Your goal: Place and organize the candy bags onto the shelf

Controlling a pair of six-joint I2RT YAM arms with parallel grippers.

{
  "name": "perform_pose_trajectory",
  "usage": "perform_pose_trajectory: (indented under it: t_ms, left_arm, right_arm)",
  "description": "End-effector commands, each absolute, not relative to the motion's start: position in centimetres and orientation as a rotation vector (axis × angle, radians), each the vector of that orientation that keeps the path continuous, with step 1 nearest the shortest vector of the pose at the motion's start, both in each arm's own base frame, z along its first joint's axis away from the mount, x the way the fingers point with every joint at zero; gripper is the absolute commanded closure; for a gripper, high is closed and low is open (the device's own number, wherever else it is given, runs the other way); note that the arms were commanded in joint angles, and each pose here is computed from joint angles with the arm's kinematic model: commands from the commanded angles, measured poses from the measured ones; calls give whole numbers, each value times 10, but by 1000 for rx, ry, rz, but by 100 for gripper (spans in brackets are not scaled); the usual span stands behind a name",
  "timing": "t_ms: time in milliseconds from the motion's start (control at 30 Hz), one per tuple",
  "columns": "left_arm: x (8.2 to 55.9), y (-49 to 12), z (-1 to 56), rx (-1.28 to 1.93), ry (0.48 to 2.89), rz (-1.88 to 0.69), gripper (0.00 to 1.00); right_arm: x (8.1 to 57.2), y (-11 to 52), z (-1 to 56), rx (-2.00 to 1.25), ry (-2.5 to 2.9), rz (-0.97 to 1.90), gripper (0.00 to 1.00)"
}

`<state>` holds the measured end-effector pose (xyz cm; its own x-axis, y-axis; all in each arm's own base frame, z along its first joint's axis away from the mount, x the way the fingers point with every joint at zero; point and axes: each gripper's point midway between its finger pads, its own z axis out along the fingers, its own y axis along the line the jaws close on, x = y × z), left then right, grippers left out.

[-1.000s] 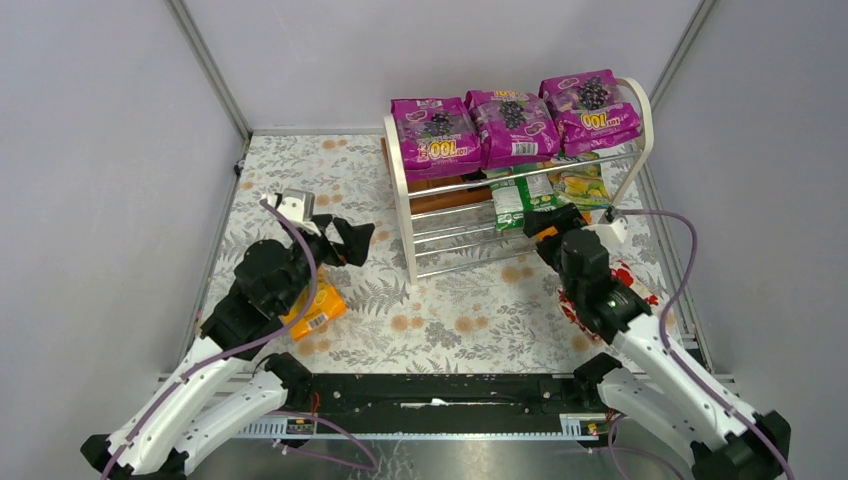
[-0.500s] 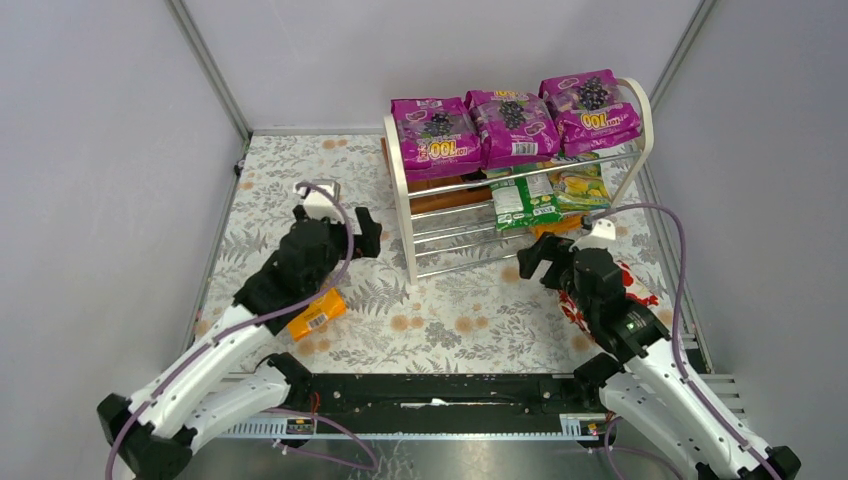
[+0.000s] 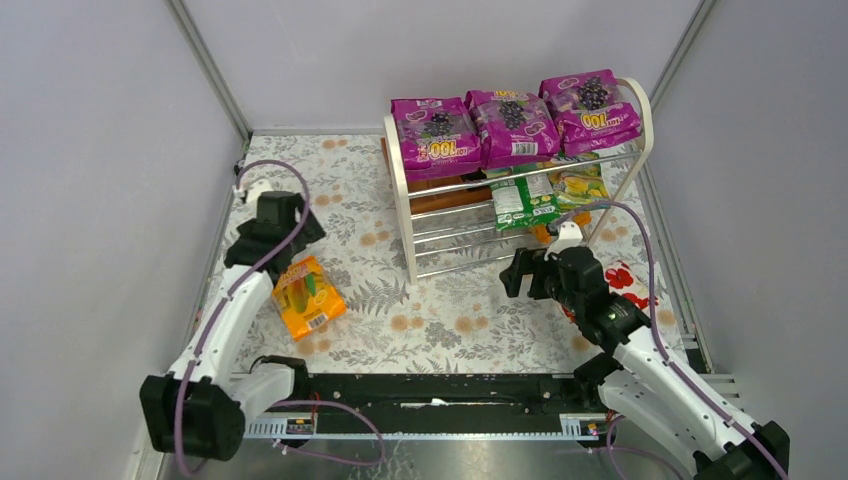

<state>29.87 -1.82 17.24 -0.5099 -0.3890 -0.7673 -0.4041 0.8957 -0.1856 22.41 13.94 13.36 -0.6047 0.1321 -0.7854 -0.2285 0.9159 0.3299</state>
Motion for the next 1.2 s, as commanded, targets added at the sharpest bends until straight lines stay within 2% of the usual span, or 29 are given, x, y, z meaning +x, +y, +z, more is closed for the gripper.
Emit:
perform_pose_trajectory:
  t_ms: [0, 200, 300, 633, 767, 833, 967, 1033, 1167]
  left_arm:
    - [278, 20, 138, -859, 2263, 63, 1]
    - [251, 75, 122, -1213, 2109, 299, 1]
    - [239, 77, 101, -1331, 2106, 299, 1]
    - [246, 16, 61, -1410, 2173, -247, 2]
    - [253, -34, 67, -1345, 2218, -621, 19]
    - [251, -52, 70, -1314, 2245, -710, 19]
    - [256, -51, 84, -1166, 2246, -658, 14]
    - [260, -35, 93, -1092, 2233, -538, 2]
    - [254, -20, 97, -1051, 2264, -397, 1]
  right_arm:
    - [228, 148, 149, -147, 2058, 557, 0]
    - [231, 142, 155, -130, 2019, 531, 0]
    - [230, 142, 157, -129, 2010, 536, 0]
    - [230, 140, 159, -124, 2000, 526, 0]
    - [230, 141, 157, -128, 2007, 527, 0]
    - [230, 142, 155, -132, 2014, 529, 0]
    - [232, 143, 153, -136, 2025, 527, 0]
    - [232, 144, 152, -139, 2030, 530, 0]
    - [232, 146, 148, -147, 2043, 536, 0]
